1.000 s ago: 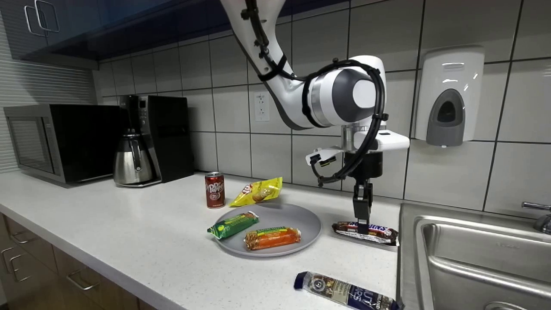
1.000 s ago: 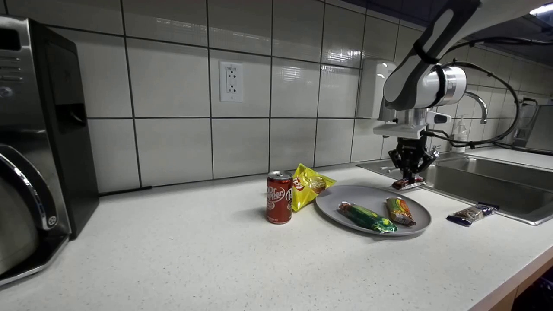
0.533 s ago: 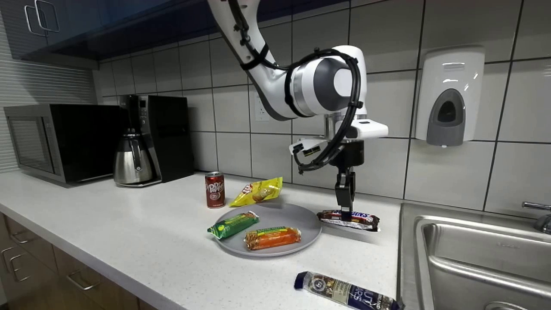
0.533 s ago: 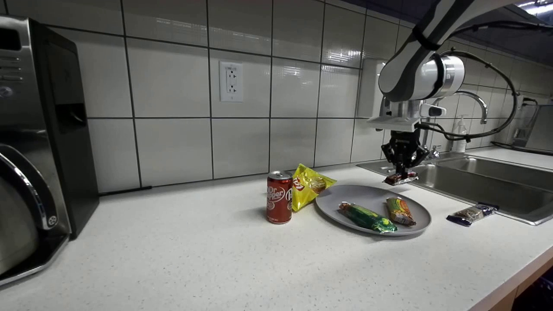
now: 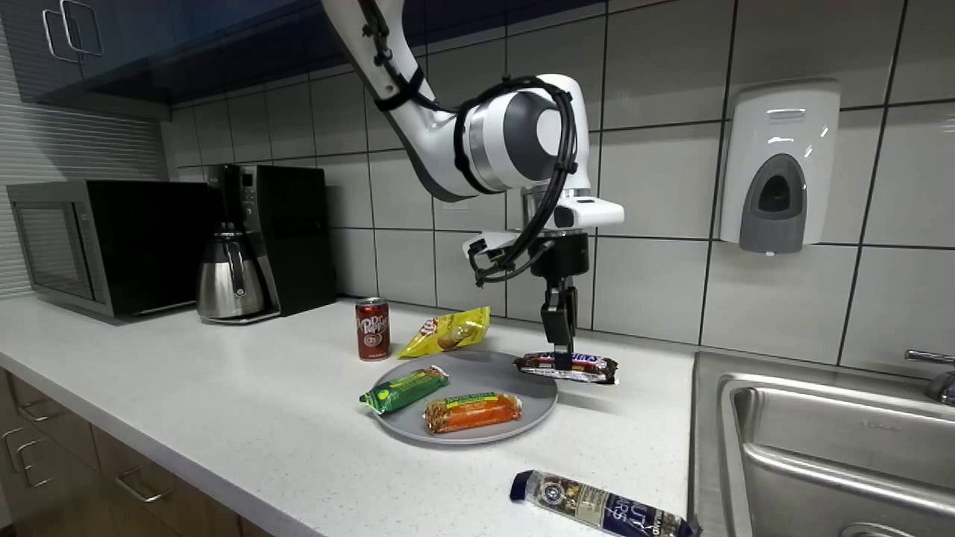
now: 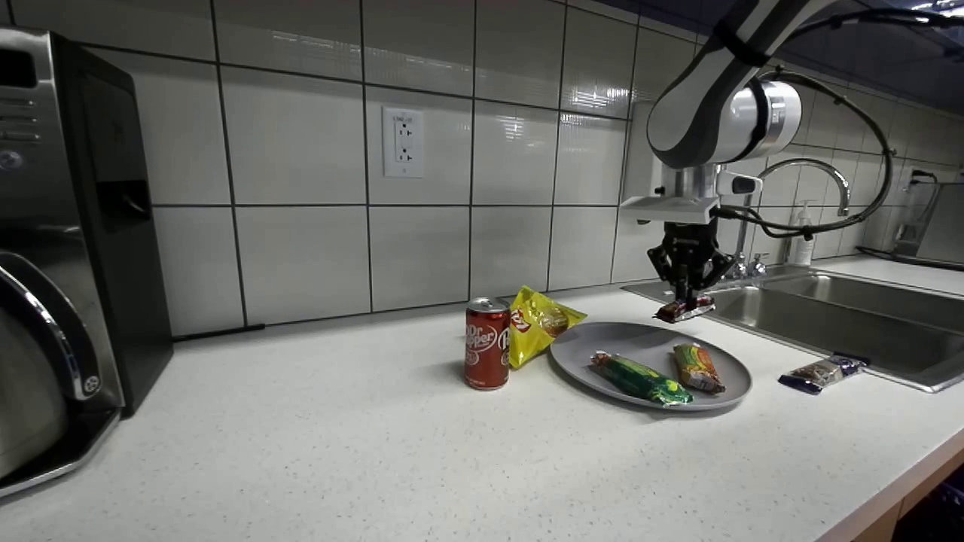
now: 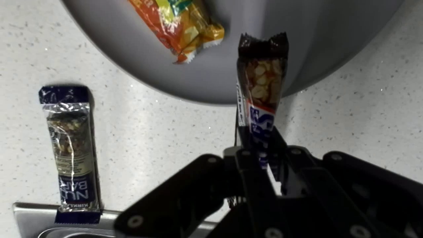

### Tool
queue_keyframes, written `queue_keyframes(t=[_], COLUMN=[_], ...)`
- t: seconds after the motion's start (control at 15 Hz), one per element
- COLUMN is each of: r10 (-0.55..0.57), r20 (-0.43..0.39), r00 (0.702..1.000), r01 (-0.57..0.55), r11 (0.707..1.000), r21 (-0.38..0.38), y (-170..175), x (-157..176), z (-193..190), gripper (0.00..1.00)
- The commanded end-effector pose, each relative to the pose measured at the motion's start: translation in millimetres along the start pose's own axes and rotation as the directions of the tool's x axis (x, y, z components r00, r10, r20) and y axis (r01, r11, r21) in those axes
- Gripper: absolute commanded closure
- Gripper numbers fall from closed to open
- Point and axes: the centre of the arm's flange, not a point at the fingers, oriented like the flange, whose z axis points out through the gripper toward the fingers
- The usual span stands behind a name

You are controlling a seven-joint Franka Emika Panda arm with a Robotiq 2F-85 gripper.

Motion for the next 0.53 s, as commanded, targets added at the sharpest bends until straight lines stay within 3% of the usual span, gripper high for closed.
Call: queue_keyframes(t=[0.0, 0.47], r10=[-0.008, -0.072], r20=[-0.020, -0.044], r00=[1.000, 0.996], r01=[0.008, 0.072], r11=[1.000, 0.997], r21=[0.008, -0.008], y=[3.6, -18.4], x=[-26.7, -66.4], z=[-12.8, -8.3], gripper=[0.96, 0.96])
